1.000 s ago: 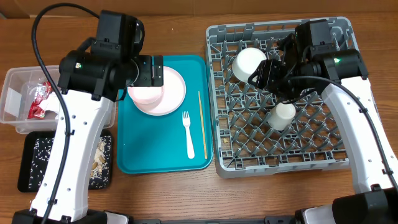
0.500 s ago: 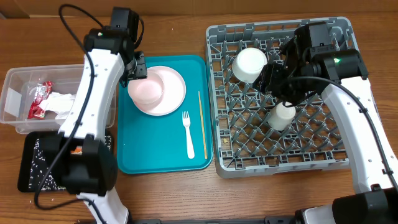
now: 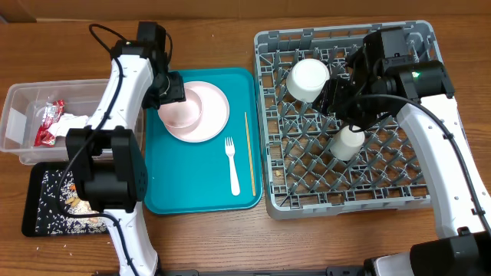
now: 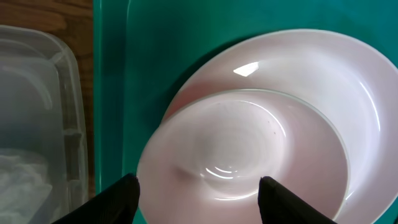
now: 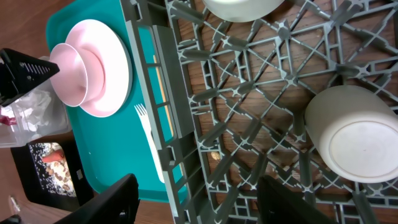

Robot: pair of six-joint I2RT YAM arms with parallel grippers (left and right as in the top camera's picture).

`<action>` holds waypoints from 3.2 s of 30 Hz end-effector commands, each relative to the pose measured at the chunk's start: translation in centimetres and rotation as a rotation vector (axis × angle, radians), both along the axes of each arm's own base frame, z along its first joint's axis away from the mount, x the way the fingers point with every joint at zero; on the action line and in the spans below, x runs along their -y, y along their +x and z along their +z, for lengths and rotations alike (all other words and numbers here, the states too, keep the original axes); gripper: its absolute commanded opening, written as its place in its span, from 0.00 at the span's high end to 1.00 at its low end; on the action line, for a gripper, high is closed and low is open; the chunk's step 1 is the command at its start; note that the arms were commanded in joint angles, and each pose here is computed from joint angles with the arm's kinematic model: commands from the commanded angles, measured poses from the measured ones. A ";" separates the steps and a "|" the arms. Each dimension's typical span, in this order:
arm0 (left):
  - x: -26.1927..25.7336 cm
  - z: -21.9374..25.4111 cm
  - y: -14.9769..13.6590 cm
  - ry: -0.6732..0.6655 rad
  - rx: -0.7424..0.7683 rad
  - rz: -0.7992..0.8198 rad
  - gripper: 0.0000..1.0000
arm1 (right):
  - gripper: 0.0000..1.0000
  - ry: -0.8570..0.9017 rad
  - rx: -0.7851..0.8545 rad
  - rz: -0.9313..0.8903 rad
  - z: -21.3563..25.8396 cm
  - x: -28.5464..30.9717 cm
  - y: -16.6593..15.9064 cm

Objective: Sort waste into correct bins and load items into the dishwasher
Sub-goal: 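Grasp the pink bowl rim with the left gripper, then lift the pink bowl and carry it right toward the right gripper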

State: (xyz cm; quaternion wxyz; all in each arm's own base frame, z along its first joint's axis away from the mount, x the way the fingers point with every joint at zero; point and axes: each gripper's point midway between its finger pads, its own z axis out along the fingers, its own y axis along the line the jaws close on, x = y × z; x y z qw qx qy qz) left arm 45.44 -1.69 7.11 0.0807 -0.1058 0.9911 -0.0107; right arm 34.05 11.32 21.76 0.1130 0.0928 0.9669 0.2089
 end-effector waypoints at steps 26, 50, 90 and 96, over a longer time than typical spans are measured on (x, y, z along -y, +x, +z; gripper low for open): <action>-2.2 -3.4 0.0 0.061 -0.041 0.009 0.43 | 0.36 -0.010 0.001 -0.002 -0.1 0.2 0.0; -0.8 3.3 0.7 -0.003 -0.014 -0.015 0.96 | 0.26 -0.010 0.003 -0.002 -0.1 0.2 0.1; 19.9 12.7 -9.7 -0.213 -0.074 -0.490 0.96 | 0.37 -0.063 0.038 0.266 -3.9 -7.1 1.0; 21.2 13.4 -10.7 -0.203 -0.057 -0.533 0.96 | 0.54 -0.060 0.024 0.250 -5.1 -7.4 1.9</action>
